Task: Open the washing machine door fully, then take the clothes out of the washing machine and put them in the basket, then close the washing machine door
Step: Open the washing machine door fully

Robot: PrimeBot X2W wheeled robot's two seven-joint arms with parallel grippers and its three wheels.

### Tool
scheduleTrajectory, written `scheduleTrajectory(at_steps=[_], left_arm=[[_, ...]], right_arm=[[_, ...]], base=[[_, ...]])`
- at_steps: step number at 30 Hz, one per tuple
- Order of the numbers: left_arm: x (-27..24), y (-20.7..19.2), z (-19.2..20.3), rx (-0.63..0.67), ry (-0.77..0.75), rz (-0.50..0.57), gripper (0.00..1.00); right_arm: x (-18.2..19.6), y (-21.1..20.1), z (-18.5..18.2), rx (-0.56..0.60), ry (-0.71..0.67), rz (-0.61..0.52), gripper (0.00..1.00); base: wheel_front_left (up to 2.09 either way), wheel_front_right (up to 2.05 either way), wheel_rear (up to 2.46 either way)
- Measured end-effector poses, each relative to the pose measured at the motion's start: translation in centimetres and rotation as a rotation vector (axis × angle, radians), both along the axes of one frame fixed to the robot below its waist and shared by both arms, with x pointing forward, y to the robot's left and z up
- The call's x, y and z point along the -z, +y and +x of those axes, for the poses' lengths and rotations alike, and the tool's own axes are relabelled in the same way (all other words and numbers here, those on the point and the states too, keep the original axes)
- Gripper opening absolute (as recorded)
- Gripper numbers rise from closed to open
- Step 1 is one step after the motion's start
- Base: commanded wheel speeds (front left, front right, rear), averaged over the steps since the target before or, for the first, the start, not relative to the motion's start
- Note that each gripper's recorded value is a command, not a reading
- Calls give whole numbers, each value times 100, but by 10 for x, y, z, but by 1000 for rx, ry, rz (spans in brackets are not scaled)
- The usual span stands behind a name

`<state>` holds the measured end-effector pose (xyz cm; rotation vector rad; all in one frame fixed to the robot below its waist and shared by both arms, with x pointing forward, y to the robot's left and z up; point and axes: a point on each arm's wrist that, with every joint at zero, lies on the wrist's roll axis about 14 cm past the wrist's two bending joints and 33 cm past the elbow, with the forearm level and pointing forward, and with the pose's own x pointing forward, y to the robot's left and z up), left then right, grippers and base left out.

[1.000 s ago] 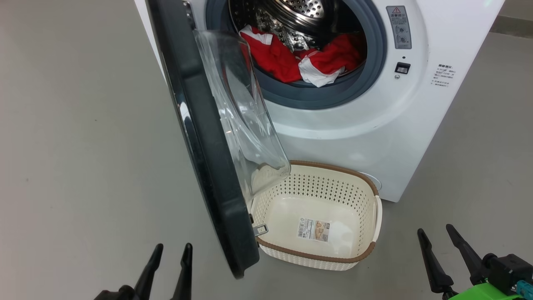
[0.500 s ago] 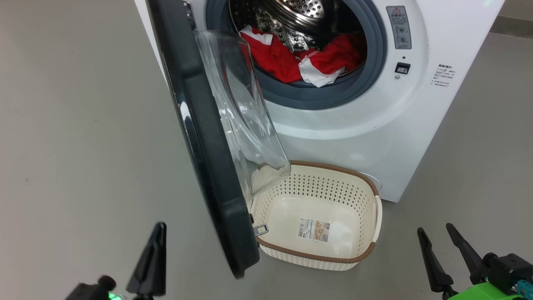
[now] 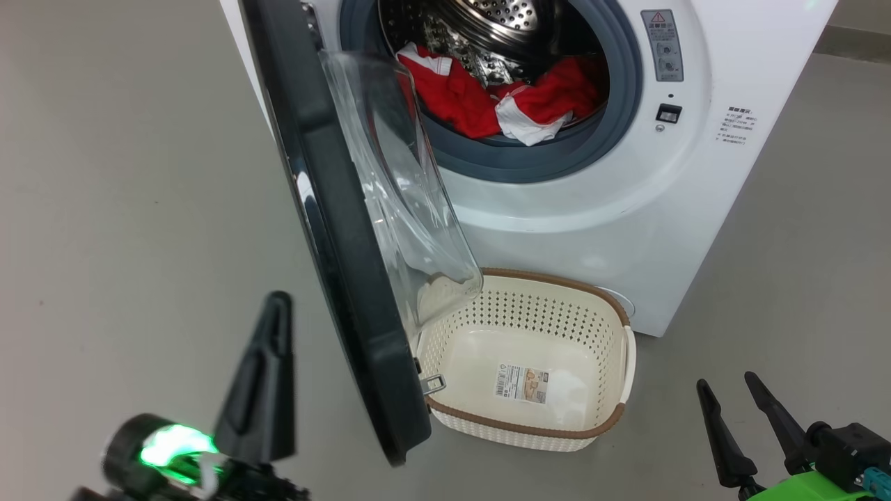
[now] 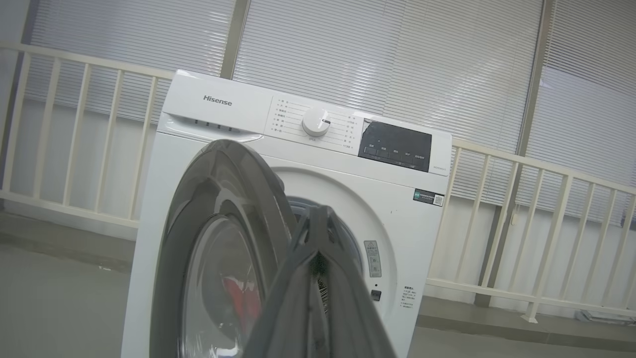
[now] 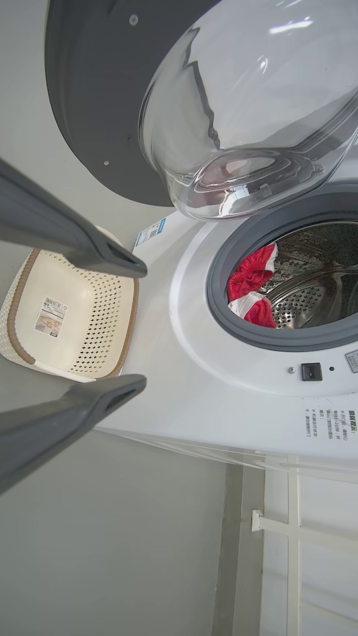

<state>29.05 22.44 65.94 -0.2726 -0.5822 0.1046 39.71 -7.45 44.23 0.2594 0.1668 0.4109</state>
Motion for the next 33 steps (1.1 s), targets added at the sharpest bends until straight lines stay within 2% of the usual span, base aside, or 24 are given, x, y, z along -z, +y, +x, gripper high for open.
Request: scheduleTrajectory(at_steps=[7,16,23,33], left_arm=[[1,-52,8,166,2,8,0],[70,-93,24,331,211,-68,0],[117,-93,30,341,357,-135,0],[139,-86,36,331,423,-177,0]], right_arm=[[0,-2,0,5,1,1,100],[1,-4,0,12,4,2,100],[3,-6,0,17,9,1,100],[4,-7,-1,22,12,1,100]], base=[[0,0,0],[0,0,0],[0,0,0],[0,0,0]])
